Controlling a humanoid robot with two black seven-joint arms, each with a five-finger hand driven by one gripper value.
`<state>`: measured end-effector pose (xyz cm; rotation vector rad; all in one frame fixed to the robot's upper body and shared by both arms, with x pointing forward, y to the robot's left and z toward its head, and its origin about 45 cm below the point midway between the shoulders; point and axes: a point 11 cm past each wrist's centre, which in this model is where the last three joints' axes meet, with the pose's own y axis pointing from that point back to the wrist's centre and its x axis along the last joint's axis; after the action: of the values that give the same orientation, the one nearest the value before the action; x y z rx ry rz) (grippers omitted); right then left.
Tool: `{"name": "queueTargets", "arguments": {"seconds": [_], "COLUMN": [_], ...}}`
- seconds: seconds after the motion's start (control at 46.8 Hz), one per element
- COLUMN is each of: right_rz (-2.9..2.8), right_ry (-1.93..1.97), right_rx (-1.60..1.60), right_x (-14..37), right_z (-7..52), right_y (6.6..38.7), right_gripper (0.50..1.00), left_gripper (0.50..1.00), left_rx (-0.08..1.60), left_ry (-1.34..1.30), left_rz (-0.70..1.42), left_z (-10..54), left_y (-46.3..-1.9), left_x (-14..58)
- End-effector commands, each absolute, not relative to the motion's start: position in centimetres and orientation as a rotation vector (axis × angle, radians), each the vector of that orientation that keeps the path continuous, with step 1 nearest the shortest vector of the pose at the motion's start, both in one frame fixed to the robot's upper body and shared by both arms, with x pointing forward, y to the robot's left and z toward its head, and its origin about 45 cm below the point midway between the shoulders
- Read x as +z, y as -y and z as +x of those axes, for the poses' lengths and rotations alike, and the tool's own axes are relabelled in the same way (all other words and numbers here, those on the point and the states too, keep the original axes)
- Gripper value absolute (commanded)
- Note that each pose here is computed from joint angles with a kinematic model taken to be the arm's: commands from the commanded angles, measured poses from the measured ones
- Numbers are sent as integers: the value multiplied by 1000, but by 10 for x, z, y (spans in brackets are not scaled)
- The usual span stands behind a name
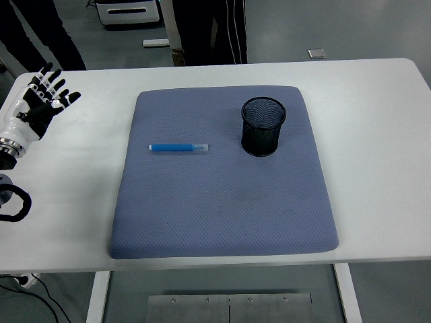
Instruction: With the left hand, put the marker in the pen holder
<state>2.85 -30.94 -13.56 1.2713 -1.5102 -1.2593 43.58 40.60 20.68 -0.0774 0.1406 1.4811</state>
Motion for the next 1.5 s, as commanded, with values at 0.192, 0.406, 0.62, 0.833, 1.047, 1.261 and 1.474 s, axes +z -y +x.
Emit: {"name": "queueTargets", "arguments": {"seconds": [0.192,0.406,0.62,0.833,1.047,1.261,1.474], "right_rz": [1272,1272,1272,1272,1272,1271,1272], "right_ry": [1510,1510,1510,1510,1510,1510,1510], "right_rx": [-1259,-1259,-1259,-1259,-1259,-1260,-1259], "right_x": [-136,-136,-136,-136,-136,-136,-136], "right_z": [29,29,29,29,29,28,29], "right_y": [309,309,309,309,309,309,309], "right_gripper": [1000,1000,1000,1000,1000,1000,1000], "left_gripper": [1000,1000,1000,1000,1000,1000,1000], "left_rx": [1239,1046,819,759,605,455,406], "left_ry": [2,94,232,226,323,432,473], "left_rz": [59,198,383,375,506,686,866], "left_z": [461,469,472,469,463,455,452], "left_y": [-342,-292,-235,-204,-171,-165,-180], "left_x": [242,255,256,253,247,233,214]}}
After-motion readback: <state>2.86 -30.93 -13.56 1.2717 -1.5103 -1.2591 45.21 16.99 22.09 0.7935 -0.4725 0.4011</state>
